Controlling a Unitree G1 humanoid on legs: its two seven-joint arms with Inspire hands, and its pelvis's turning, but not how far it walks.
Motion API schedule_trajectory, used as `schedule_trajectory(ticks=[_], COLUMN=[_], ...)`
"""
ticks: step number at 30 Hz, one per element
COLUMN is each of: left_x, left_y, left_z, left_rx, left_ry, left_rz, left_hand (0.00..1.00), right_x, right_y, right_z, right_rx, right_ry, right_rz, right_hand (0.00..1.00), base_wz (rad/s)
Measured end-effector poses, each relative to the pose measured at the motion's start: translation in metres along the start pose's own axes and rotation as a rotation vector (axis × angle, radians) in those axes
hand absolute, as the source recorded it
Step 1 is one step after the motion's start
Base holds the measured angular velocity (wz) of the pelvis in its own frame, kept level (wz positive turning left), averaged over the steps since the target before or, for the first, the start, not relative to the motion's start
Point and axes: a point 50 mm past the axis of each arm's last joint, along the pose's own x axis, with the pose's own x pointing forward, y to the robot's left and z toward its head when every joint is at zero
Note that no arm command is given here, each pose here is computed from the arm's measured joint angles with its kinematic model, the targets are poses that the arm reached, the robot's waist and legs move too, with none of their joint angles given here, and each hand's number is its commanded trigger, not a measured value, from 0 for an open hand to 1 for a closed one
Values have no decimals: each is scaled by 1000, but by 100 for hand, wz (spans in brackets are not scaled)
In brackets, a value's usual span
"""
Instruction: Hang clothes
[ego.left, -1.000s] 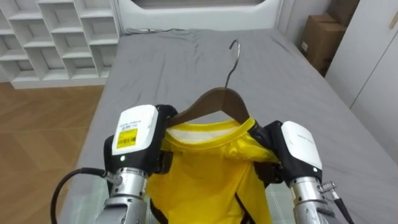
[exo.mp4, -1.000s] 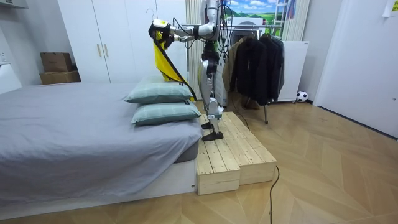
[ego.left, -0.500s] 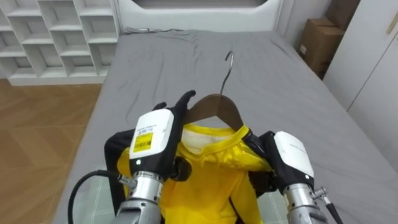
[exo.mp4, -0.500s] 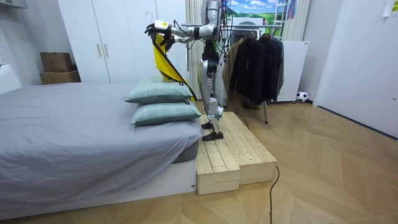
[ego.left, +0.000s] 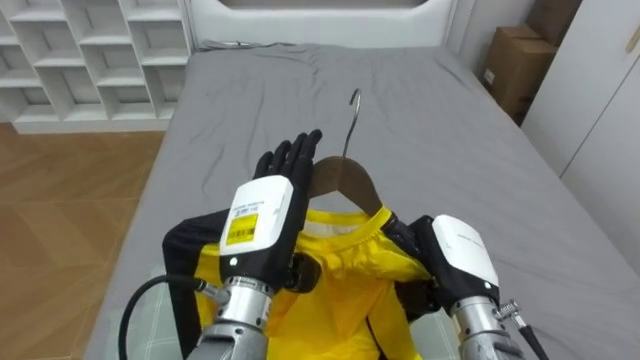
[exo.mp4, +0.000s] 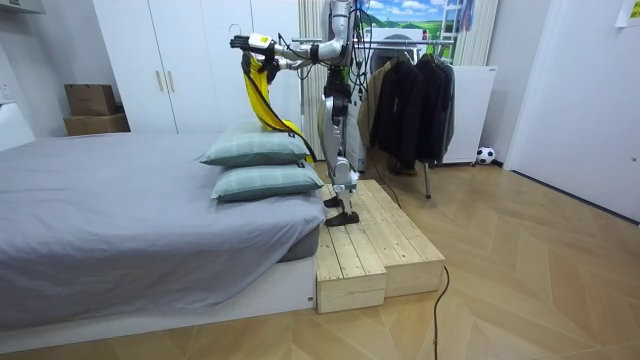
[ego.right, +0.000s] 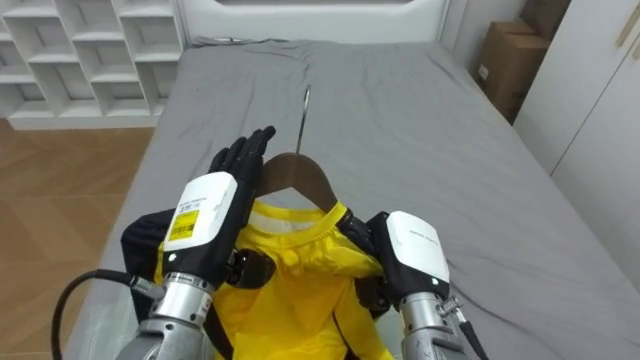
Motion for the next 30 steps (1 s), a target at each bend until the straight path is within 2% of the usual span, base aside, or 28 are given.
schedule_trajectory(ticks=[11, 20, 30], left_x=[-2, -1, 3], left_y=[2, 7, 30], left_z=[-6, -6, -13], left_rx=[30, 27, 34], left_ry=[-10, -38, -39], left_rz=[-19, -1, 118], left_hand=[0, 0, 0], right_x=[1, 3, 4], right_y=[-5, -24, -53], right_z=[-3, -19, -41], right_rx=[-56, -90, -146], right_ry=[-5, 20, 58], right_rz=[-21, -78, -157], right_hand=[100, 100, 100], base_wz=[0, 0, 0])
